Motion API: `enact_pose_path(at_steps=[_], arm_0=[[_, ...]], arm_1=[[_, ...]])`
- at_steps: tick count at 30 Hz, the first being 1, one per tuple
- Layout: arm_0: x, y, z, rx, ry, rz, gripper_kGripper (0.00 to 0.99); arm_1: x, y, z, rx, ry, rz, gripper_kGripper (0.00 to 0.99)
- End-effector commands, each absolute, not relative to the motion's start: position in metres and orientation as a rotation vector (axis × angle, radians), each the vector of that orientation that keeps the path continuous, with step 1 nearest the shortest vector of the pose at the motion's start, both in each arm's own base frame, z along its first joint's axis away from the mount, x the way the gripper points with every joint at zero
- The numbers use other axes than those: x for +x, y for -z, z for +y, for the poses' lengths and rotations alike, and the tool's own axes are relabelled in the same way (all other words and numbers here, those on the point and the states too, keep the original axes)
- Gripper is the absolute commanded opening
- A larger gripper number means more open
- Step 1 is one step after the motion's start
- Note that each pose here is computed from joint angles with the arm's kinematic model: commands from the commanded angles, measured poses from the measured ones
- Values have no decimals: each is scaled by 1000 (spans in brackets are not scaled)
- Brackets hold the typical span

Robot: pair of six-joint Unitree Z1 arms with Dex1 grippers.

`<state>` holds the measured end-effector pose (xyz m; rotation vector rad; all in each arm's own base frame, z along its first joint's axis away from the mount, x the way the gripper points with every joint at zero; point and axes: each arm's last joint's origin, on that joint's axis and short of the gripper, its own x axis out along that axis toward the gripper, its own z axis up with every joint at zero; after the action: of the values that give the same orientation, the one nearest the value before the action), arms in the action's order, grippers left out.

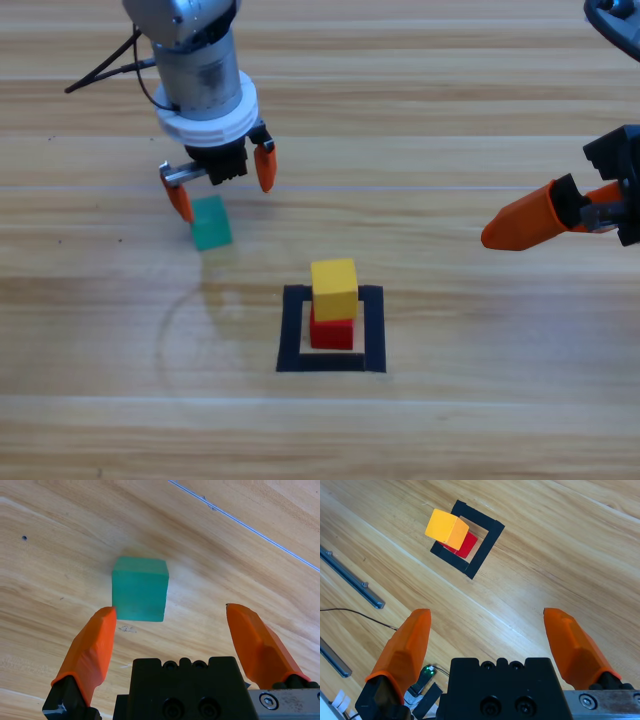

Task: Stack the blocks in the rectangular block: red at the bottom, yellow in the middle, green on top

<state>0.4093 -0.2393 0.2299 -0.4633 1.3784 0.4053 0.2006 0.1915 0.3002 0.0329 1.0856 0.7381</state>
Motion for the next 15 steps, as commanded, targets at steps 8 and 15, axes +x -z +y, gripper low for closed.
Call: enact_pose_path(at_steps=[8, 15], arm_0=[[412, -235, -228, -459, -404, 1356, 933], [416, -211, -228, -415, -416, 1392, 933]], arm_1=[[203, -295, 187, 44, -719, 1100, 990], [203, -295, 187, 46, -717, 1103, 990]])
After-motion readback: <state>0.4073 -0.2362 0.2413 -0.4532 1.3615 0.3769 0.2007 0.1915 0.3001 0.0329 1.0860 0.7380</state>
